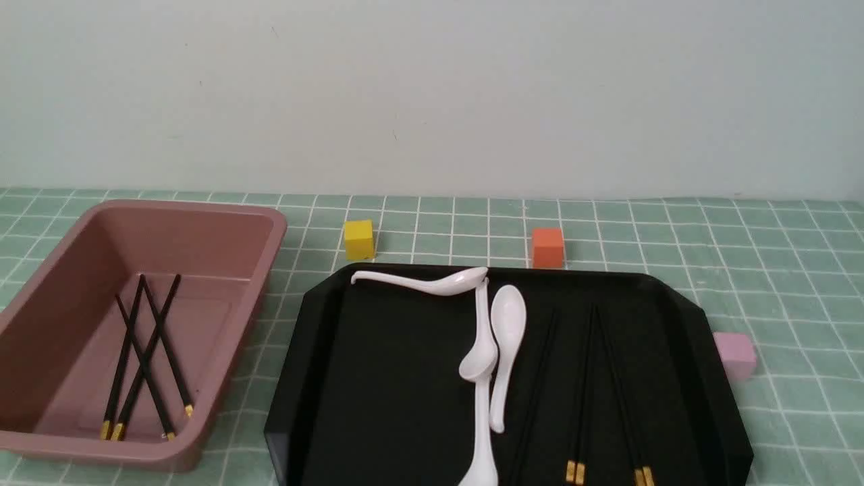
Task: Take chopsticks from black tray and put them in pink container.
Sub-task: 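Move the gripper over the chopsticks on the black tray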
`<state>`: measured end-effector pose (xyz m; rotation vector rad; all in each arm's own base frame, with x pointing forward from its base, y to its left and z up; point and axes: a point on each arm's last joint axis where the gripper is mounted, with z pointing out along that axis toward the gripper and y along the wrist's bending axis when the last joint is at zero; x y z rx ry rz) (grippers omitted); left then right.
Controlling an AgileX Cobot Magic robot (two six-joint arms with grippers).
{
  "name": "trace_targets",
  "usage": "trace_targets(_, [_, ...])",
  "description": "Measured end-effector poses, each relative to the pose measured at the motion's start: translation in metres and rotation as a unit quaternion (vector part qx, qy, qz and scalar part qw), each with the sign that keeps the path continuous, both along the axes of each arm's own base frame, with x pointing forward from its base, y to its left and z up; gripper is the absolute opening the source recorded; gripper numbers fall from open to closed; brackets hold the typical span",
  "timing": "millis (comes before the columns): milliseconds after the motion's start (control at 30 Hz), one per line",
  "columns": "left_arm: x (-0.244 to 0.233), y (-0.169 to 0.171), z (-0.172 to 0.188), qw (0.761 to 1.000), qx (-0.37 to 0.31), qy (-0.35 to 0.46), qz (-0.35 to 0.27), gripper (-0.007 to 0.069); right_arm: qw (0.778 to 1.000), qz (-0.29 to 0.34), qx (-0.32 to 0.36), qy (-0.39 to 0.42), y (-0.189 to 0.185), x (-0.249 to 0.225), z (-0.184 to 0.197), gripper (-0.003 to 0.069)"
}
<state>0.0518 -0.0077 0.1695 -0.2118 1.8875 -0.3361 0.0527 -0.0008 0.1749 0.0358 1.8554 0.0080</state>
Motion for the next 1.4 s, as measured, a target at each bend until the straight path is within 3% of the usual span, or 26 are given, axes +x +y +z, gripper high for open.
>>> trace_targets(1233, [0.0000, 0.0000, 0.0000, 1.000, 0.000, 0.000, 0.000, 0.0104, 1.000, 0.000, 0.001, 0.000, 0.0000, 0.0000, 0.0000, 0.0240])
trace_targets(1300, [0.0000, 0.0000, 0.0000, 1.000, 0.000, 0.000, 0.000, 0.0104, 0.998, -0.004, 0.061, -0.006, 0.0023, 0.0004, 0.0009, 0.0240])
trace_targets(1400, [0.0000, 0.0000, 0.0000, 1.000, 0.000, 0.000, 0.000, 0.0105, 0.975, -0.016, 0.221, -0.011, 0.0079, 0.0008, 0.0022, 0.0240])
